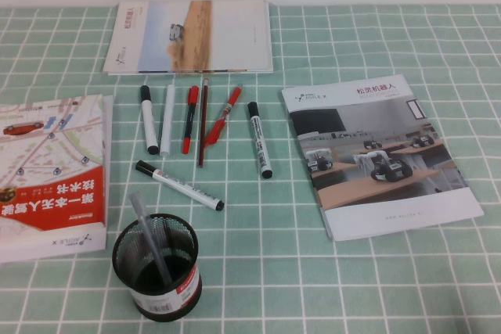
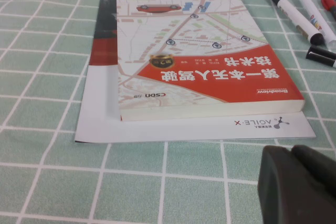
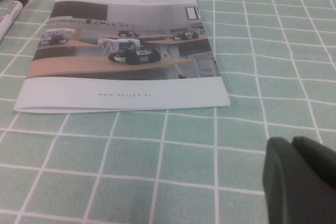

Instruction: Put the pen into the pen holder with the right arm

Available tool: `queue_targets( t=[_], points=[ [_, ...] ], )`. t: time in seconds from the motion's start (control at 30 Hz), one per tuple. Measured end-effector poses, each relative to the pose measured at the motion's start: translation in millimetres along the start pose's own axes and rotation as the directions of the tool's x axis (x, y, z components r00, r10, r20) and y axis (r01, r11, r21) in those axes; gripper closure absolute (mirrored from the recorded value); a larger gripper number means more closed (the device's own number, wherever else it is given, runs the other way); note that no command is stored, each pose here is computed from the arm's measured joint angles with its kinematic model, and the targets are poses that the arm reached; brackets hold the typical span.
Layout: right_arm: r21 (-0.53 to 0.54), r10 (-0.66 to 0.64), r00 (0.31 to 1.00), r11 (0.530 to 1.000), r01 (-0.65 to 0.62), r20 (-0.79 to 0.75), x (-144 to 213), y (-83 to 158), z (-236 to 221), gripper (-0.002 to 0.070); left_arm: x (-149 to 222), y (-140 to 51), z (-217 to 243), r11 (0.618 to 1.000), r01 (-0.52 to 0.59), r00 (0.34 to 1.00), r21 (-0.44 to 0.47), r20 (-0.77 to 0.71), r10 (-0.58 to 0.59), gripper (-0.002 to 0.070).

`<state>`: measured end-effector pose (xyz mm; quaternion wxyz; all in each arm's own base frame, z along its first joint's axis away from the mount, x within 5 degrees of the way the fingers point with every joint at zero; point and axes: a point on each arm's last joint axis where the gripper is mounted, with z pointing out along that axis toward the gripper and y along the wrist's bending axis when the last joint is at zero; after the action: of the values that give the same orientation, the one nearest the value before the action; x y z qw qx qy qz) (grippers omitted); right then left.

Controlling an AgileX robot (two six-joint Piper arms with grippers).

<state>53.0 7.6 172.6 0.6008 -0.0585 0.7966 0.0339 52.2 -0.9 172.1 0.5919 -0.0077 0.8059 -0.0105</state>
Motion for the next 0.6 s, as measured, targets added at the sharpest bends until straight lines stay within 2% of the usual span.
queue_targets(
  t=[0.33, 0.47, 0.6],
  points=[
    [-0.005, 0.014, 1.0, 1.0, -0.014, 0.0, 0.0, 0.4, 0.0, 0.0695, 0.0, 0.0, 0.0, 1.0, 0.0, 1.0, 0.0, 0.0, 0.0, 0.0679],
    [-0.035, 0.101, 0.995, 0.994, -0.1, 0.014, -1.6, 3.1, -0.1, 0.0695, 0.0, 0.0, 0.0, 1.0, 0.0, 1.0, 0.0, 0.0, 0.0, 0.0679],
    [-0.083, 0.249, 0.966, 0.966, -0.243, 0.07, -8.0, 5.7, -0.5, 0.0695, 0.0, 0.0, 0.0, 1.0, 0.0, 1.0, 0.0, 0.0, 0.0, 0.0679]
  ],
)
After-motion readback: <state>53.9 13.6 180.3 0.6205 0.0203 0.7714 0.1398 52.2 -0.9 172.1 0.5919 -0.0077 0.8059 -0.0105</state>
